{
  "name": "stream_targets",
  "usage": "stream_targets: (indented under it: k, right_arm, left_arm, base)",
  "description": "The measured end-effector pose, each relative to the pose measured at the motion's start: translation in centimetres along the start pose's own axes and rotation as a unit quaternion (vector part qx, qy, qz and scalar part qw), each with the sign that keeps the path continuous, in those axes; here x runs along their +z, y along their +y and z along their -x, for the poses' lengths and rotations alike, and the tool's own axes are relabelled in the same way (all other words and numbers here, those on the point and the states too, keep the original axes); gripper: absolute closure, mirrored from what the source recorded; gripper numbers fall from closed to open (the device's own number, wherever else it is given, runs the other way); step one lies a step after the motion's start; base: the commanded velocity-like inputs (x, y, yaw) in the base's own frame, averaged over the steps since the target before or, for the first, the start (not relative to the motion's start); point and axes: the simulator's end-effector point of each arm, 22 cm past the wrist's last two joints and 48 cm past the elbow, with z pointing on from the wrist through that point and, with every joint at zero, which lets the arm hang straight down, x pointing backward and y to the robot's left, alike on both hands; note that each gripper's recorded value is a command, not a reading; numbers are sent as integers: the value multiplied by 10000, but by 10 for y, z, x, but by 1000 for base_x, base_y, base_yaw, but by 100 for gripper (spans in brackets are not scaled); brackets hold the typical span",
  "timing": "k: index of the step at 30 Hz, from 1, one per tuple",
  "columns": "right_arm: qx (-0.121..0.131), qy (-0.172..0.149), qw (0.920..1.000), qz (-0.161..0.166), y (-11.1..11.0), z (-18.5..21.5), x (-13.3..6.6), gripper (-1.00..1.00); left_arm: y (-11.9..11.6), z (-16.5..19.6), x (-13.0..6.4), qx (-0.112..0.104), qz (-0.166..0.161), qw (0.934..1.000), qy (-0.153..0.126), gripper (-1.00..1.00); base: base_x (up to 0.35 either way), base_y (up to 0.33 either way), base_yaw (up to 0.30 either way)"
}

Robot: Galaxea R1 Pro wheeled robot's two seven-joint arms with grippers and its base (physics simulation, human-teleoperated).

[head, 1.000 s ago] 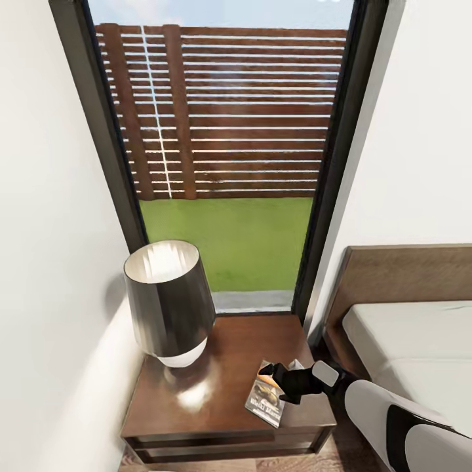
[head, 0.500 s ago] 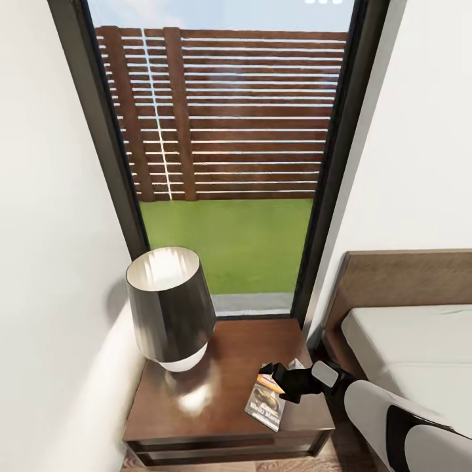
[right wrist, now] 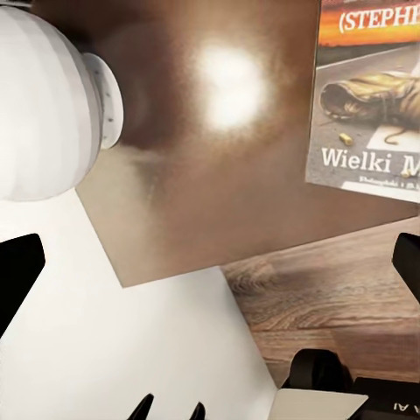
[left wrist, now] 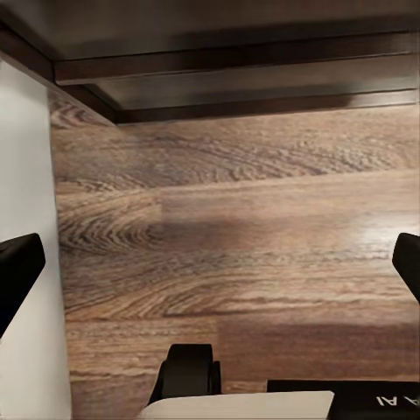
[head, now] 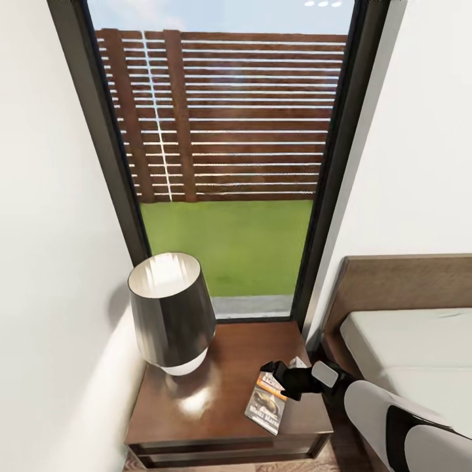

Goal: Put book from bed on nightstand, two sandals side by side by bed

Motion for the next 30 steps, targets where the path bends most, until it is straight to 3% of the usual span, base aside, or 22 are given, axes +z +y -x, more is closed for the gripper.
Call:
stream_targets:
  k: [14,30]
  right_arm:
    - [-51,-27,10000,-32,13,0,-17,-100]
    - [-191,-267,9994,-93,26,9,-36,-100]
  left_arm:
    - [2,10,-22,-2,-2,10000,-7,-100]
    - [5,18,-45,13,-1,10000,32,-100]
  base:
    - [0,0,0]
    - [0,0,0]
